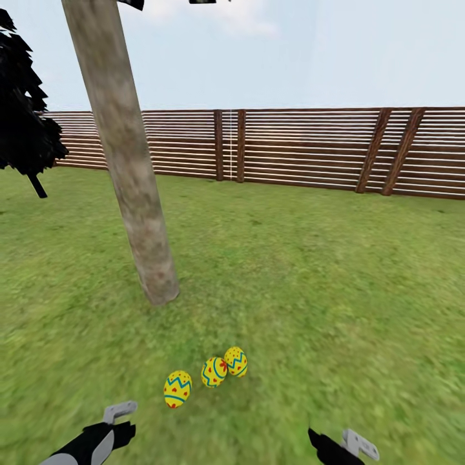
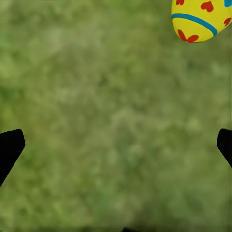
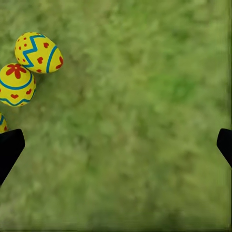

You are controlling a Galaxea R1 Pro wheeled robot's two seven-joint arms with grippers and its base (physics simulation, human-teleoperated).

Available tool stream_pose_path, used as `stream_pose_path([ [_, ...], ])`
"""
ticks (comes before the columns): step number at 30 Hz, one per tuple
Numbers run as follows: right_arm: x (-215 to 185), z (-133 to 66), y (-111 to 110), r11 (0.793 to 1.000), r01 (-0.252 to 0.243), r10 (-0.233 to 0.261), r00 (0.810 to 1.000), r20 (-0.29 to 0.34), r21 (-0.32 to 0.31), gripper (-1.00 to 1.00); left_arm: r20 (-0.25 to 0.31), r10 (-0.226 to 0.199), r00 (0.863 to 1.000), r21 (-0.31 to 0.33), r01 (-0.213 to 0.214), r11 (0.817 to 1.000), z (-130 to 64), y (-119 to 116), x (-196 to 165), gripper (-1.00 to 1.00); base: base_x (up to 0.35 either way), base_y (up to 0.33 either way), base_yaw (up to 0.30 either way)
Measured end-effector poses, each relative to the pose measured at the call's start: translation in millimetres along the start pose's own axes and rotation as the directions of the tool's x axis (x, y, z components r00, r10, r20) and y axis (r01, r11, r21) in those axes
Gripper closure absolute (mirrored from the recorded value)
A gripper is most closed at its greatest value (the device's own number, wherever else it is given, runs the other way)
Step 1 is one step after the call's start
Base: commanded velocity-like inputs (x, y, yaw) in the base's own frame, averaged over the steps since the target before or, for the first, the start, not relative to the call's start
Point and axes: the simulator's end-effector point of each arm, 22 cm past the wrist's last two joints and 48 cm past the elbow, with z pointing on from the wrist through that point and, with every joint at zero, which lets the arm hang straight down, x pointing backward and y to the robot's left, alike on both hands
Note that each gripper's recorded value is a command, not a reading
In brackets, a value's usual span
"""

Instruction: Take the three Easter eggs out of the wicker basket on the lawn in the garden, then place them on the lawn next to a single tree (choose any tree) so that all three eggs are next to the same tree and none are left in the basket.

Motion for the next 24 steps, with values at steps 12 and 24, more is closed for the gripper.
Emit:
stream_pose_path([
  [12, 4.7, -14.5, -0.9, 1.0, -0.003, 0.003, 0.999, -0.037, 0.021, -1.0, 0.032, -0.002, 0.999, -0.006, 0.002, 1.0, -18.9, 6.6, -5.6, -1.0, 0.0, 0.0, 0.0],
  [24, -9.4, -29.2, -1.5, 0.999, -0.011, 0.01, 1.0, 0.012, 0.038, -1.0, 0.026, 0.0, 1.0, -0.008, 0.0, 1.0, -38.1, 10.0, -9.3, -1.0, 0.0, 0.0, 0.0],
])
